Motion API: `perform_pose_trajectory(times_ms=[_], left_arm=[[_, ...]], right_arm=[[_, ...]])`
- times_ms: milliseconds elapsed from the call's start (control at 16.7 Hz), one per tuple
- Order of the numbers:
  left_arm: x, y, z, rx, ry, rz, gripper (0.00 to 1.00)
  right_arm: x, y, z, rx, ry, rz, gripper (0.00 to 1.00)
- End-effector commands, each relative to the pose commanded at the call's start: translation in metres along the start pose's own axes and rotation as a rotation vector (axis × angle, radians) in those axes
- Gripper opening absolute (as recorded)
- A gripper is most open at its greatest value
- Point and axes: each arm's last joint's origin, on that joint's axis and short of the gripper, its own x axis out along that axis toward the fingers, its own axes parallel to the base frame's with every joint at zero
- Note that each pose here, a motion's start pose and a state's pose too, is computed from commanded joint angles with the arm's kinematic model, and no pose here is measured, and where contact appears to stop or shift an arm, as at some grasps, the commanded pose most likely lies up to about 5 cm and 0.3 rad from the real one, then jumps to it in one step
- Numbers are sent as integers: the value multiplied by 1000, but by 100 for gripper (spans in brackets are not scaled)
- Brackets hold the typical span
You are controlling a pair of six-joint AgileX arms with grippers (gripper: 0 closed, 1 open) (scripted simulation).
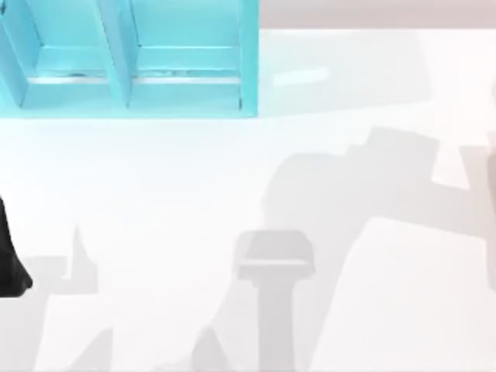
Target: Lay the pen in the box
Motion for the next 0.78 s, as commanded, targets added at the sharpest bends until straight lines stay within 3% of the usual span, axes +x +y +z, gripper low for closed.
perform_pose_trajectory(times_ms=[120,780], left_arm=[[0,0,0,0,0,0,100],[0,0,0,0,0,0,100]], right_arm=[[6,-4,5,50,-14,-18,0],[28,-2,-9,50,-14,-13,0]])
